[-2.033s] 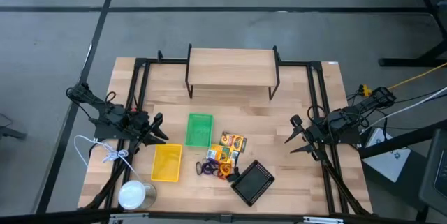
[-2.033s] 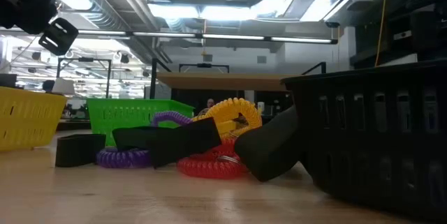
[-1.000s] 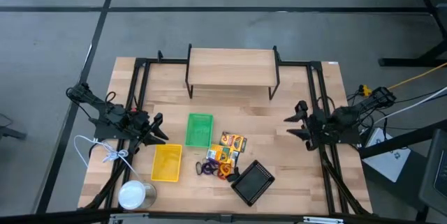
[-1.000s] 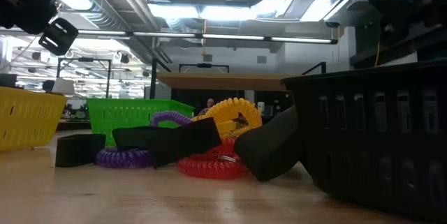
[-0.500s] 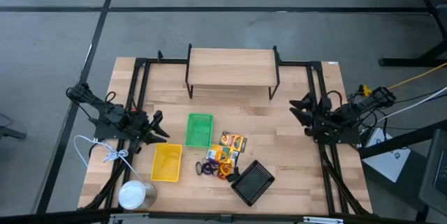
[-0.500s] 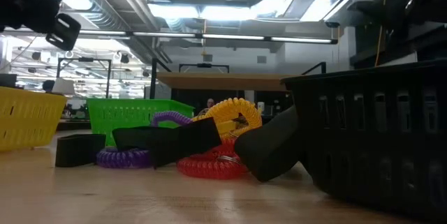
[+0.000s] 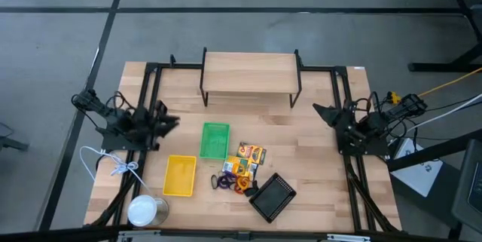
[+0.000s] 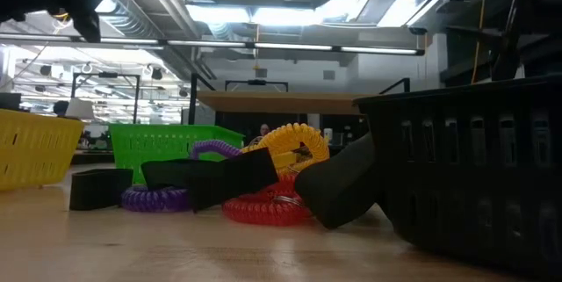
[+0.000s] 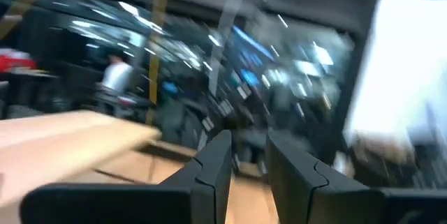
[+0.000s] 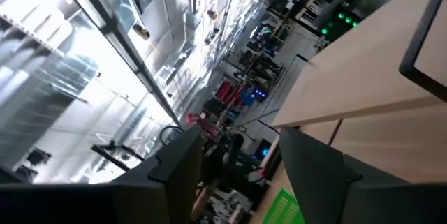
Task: Pick & Place Office Desk Supplies
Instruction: Put the black rubber band into the yellow basket
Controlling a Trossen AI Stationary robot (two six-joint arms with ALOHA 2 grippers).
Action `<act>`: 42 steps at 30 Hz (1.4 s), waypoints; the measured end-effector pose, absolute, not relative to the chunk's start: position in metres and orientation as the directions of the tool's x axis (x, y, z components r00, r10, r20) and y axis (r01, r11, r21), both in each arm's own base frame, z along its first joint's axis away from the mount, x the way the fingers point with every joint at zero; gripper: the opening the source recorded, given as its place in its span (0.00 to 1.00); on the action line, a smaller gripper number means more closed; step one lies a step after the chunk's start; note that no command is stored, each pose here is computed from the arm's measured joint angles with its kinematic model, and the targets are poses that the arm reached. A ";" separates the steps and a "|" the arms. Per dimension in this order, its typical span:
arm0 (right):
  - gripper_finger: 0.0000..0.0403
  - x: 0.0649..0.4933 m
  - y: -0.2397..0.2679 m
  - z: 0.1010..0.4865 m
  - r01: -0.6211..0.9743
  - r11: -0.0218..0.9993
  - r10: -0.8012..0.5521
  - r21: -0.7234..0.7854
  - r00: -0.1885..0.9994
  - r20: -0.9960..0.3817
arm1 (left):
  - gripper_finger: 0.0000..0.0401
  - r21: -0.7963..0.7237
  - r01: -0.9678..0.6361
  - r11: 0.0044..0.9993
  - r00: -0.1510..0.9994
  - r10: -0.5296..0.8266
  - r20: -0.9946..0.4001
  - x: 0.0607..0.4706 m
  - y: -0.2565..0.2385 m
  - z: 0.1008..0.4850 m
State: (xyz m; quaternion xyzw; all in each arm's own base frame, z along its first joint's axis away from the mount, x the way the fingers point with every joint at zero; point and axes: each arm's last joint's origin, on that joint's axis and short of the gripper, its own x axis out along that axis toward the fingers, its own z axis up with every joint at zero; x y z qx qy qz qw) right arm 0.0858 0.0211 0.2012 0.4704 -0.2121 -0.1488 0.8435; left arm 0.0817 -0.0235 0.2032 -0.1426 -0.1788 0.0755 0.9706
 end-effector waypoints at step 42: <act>0.49 0.146 0.000 0.324 0.298 0.718 -0.592 0.629 0.737 0.326 | 0.23 -0.745 0.010 0.667 0.710 0.520 0.475 0.064 -0.003 0.275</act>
